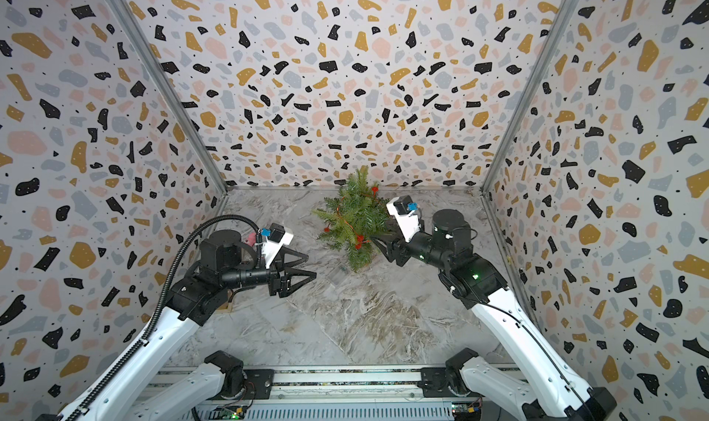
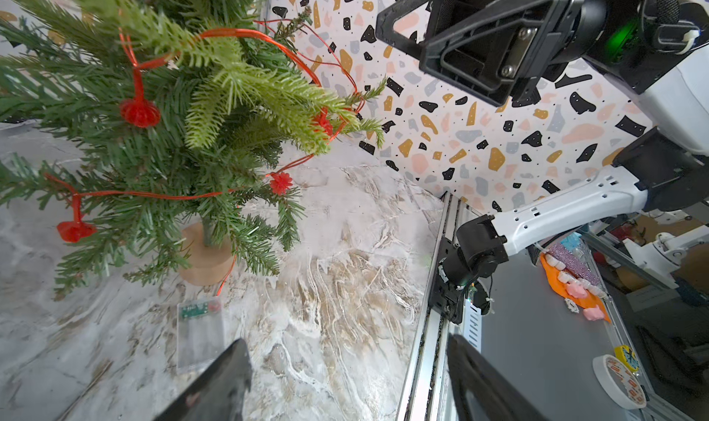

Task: Remove string lights from the small christmas tree
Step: Pick up the light string from the Christmas tree.

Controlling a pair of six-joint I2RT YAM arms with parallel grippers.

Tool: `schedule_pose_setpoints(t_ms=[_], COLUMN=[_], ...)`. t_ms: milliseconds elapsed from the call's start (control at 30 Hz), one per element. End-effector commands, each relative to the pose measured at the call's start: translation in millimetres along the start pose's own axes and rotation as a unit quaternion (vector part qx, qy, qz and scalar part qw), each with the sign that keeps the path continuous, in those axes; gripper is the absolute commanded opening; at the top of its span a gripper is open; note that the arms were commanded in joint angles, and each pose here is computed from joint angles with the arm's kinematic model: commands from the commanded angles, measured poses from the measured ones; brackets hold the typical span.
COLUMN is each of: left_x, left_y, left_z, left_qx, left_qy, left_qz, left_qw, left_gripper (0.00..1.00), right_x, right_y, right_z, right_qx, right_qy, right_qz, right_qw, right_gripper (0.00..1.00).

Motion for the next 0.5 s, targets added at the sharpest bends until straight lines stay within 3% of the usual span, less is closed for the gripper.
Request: schedule_pose_setpoints(t_ms=[0,467], left_x=[-12,-8], left_y=[3,3], left_z=[-9,-7], left_qx=[0.02,0.009], left_qy=[-0.031,-0.032], left_qz=[-0.02,-0.01], left_qw=[0.999,0.999], left_gripper=[0.81,0.84], right_x=[-10,-11], right_y=[-6,-40], right_z=[4,3], right_qx=[-0.01,-0.023], right_qy=[0.033,0.058], right_qz=[0.017,0.058], right_qw=[0.999,0.996], right_gripper=[0.58,0.4])
Point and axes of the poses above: each gripper's point midway between its finger pads, its own y axis back along the fingers, its own z axis along the line the jaws close on, x = y × z, the point moved 9 cm from there along y, back along the fingers, and after that the axes turned 10 degrees about y, right-handed, at the moved point
